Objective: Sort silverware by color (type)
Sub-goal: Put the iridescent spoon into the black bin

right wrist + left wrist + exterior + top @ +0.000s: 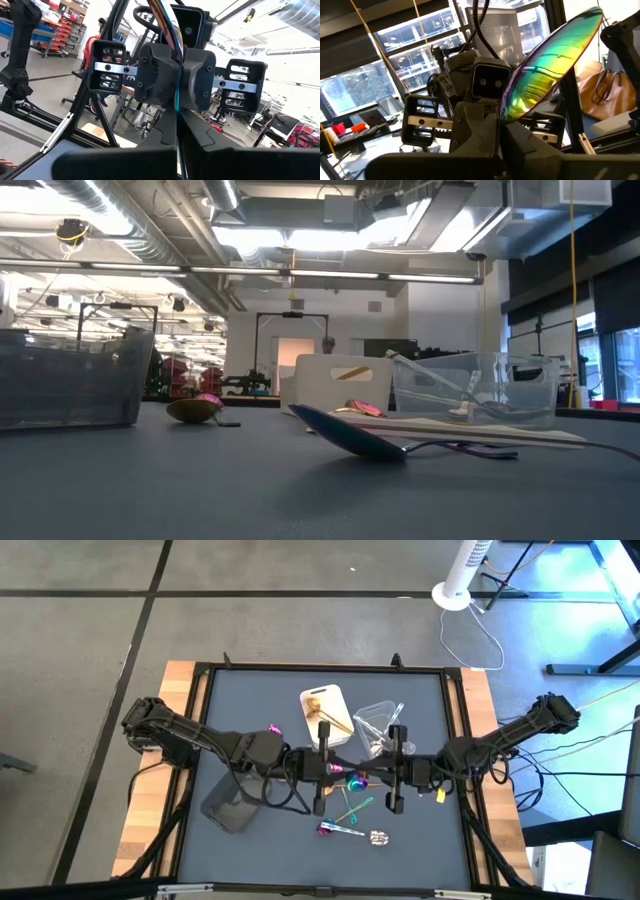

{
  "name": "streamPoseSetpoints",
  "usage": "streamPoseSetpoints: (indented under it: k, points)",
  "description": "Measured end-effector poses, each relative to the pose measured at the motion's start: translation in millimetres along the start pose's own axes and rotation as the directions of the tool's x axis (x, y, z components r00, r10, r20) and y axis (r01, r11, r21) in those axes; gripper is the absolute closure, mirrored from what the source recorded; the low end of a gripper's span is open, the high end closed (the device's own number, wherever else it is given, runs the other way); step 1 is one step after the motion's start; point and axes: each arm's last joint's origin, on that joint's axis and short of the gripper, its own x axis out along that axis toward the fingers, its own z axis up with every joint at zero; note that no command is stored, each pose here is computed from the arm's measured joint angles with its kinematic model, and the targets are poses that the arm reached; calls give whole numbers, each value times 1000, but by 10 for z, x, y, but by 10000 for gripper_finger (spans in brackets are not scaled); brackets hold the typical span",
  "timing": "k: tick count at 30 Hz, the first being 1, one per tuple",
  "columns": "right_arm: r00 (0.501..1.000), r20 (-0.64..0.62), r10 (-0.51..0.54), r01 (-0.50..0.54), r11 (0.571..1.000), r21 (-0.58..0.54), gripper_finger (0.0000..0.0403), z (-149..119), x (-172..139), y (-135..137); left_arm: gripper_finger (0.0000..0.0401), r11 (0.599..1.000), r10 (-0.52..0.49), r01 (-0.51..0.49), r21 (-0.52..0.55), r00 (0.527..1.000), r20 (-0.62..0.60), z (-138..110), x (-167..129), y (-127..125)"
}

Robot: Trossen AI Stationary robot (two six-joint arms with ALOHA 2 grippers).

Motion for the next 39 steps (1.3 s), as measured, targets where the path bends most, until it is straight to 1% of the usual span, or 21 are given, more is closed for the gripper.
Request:
streamPoseSetpoints:
  k: [11, 14, 17, 20, 23, 27, 30, 35, 39]
  points:
    - [1000, -5, -3, 3, 1000, 0, 402, -4, 0, 0, 398, 1000, -2, 2, -1, 1000, -2, -2, 0, -1]
    - [1000, -4, -1, 1, 1000, 2, 395, -3, 0, 1, 399, 1000, -1, 1, -19, 1000, -2, -2, 0, -1]
    - [1000, -5, -1, 1, 1000, 14, 372, -4, 0, 1, 399, 1000, -1, 1, -27, 1000, -2, -3, 1, -1]
    - [1000, -6, -1, 1, 999, 50, 334, -4, 0, 1, 400, 1000, -1, 1, -28, 1000, -2, -3, 1, -2]
    - [1000, -22, -15, 17, 999, 50, 293, -14, 0, 0, 400, 1000, -1, 1, -28, 1000, -2, -3, 1, -2]
    - [994, -89, -57, 62, 997, 52, 251, -56, -3, 3, 400, 999, -3, 3, -33, 1000, -4, -4, 0, -7]
    - [987, -150, -64, 77, 994, 81, 231, -106, -8, 18, 401, 999, -9, 7, -53, 1000, -21, -22, 0, -11]
    - [967, -256, -15, 50, 990, 131, 217, -215, -29, 73, 401, 997, 19, -25, -68, 996, -85, -76, -3, -15]
    - [932, -362, 34, 27, 987, 161, 216, -325, -66, 123, 401, 995, 16, -29, -93, 990, -140, -129, -9, -26]
